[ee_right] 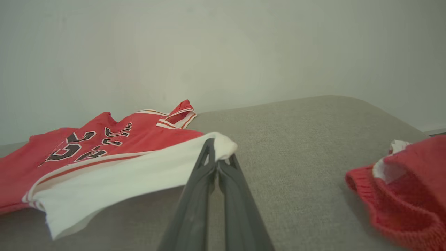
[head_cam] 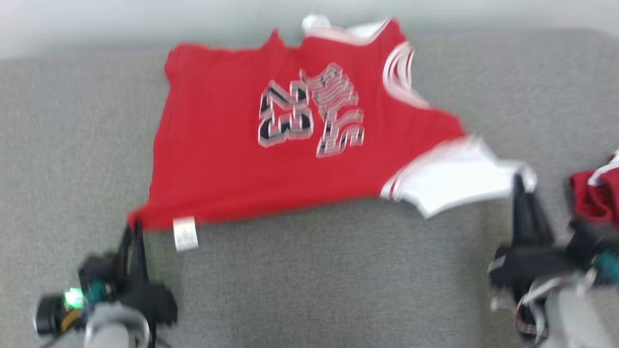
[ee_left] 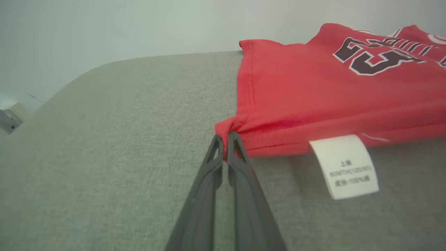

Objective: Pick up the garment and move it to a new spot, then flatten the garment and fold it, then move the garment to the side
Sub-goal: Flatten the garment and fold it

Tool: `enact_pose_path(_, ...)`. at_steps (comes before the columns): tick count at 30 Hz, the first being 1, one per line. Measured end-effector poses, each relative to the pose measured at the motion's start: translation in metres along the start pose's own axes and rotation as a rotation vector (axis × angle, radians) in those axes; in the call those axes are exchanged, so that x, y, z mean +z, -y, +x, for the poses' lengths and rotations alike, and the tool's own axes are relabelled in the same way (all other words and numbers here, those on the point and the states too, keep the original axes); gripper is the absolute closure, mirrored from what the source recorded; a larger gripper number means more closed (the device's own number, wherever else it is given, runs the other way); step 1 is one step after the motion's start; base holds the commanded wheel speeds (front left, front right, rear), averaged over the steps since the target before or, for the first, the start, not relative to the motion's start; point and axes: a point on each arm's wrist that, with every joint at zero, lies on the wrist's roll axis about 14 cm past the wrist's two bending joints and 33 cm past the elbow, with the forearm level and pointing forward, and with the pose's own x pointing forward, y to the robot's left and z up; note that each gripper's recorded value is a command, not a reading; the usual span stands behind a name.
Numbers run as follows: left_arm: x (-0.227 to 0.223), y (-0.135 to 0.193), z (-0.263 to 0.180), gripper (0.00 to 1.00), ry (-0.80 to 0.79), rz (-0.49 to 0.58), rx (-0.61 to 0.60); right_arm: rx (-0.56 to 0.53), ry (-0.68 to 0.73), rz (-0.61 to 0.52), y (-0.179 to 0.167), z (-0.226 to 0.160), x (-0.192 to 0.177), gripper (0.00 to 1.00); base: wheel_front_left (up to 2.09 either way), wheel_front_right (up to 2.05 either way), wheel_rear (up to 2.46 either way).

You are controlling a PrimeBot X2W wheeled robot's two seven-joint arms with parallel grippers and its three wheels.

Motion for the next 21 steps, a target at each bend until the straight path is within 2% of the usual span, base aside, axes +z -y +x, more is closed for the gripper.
enact_pose_path(11, -0.04, 0.011, -0.077, 1.0, -0.105, -0.058, 0.005, -0.084, -0.156, 0.007, 0.016, -0.101, -0.042, 1.0, 0.0, 0.0, 0.0)
enact_pose_path(21, -0.048, -0.003, -0.121, 1.0, -0.104, -0.092, 0.047, -0.106, -0.189, 0.011, 0.018, -0.144, -0.052, 1.0, 0.0, 0.0, 0.0)
